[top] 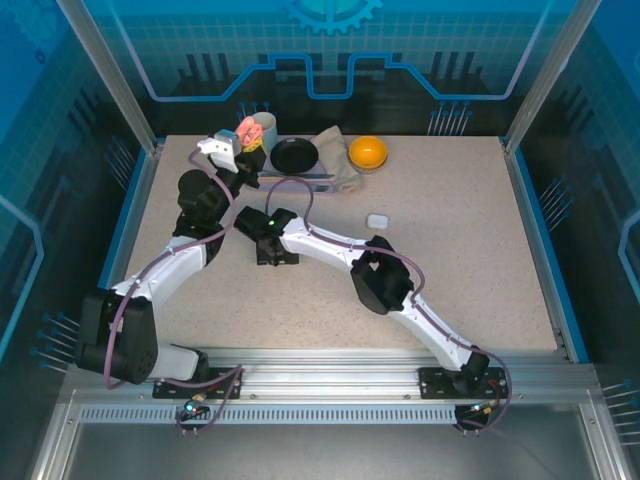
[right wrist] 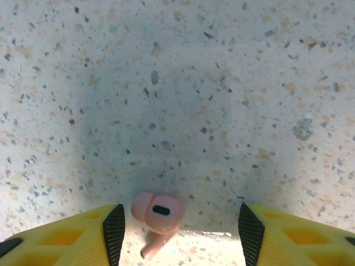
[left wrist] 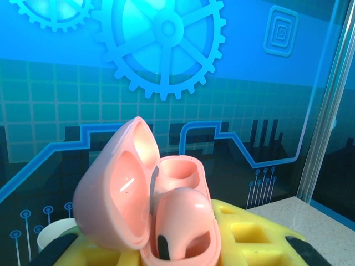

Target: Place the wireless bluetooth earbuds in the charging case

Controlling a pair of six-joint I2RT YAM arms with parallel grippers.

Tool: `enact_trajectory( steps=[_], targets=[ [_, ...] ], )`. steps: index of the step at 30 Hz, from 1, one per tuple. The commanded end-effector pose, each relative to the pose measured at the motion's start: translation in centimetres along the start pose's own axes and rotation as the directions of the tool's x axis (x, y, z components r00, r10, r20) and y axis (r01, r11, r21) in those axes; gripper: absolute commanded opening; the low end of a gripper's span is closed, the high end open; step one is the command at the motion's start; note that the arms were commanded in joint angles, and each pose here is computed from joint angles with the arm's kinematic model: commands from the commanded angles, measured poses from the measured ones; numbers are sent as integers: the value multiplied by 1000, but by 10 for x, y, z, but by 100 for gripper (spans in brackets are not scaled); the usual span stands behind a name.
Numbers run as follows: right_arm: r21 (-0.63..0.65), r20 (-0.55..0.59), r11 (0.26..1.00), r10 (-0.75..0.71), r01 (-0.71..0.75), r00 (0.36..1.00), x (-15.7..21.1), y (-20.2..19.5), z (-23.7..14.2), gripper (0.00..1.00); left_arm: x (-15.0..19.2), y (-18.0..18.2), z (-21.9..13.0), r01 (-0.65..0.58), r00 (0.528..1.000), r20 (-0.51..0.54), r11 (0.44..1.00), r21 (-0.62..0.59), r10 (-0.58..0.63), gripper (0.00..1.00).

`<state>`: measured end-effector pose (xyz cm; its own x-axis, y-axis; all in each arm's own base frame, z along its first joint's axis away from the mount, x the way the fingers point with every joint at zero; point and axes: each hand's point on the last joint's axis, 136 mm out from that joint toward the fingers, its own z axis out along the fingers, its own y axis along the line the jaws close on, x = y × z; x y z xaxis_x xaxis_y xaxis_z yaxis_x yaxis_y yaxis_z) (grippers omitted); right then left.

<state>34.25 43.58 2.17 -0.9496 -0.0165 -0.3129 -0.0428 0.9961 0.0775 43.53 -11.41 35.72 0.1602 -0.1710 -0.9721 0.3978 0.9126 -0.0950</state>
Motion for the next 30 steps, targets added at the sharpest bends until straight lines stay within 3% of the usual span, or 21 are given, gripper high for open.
enact_trajectory(
  steps=[1, 10, 21, 30],
  targets=[
    [46, -8, 999, 18, -18, 1000, 8, -1, 13, 57, -17, 3, -1, -3, 998, 61, 1000, 6, 2, 0],
    [73, -5, 997, 36, -36, 999, 6, -2, 19, 45, -10, 4, -2, 5, 999, 48, 1000, 7, -6, 0],
    [103, 45, 994, 31, -36, 999, 0, -19, -3, 31, -4, 3, 1, 29, 999, 33, 999, 22, -30, 0],
    [109, 49, 994, 23, -29, 999, -4, -40, -13, 27, -1, 1, 1, 37, 999, 18, 999, 33, -38, 0]
  ],
)
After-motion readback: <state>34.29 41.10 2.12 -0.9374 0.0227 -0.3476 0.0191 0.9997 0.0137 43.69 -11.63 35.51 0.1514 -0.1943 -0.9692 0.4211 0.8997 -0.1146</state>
